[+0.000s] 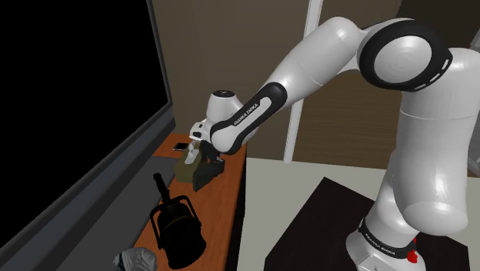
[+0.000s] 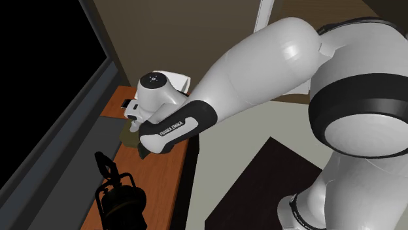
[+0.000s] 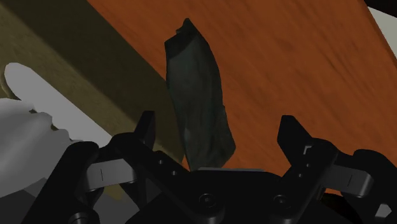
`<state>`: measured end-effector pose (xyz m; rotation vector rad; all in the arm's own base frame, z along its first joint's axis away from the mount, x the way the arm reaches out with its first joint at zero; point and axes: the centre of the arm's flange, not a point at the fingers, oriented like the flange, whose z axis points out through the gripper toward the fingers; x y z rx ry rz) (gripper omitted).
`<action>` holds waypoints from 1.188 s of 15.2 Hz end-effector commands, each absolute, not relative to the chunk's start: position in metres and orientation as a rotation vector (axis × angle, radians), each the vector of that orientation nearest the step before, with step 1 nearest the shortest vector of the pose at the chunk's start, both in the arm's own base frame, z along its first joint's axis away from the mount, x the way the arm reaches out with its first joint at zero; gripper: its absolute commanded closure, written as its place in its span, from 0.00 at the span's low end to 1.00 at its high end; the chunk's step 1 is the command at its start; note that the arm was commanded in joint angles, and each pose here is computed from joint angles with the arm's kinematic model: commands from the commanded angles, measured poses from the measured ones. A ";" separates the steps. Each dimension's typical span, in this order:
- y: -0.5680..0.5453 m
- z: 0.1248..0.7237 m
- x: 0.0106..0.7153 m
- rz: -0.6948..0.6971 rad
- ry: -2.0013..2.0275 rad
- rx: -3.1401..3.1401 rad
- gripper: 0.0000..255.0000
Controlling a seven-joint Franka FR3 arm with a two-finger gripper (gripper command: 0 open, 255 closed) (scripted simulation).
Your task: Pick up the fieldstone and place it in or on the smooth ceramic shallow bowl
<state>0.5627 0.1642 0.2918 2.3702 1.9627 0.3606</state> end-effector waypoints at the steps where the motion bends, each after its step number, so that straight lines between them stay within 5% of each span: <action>1: 0.166 0.281 0.565 0.361 1.963 2.369 0.00; 9: 0.167 0.278 0.566 0.361 1.963 2.369 0.00; 10: 0.167 0.278 0.566 0.361 1.963 2.369 1.00; 18: 0.167 0.278 0.566 0.361 1.963 2.369 1.00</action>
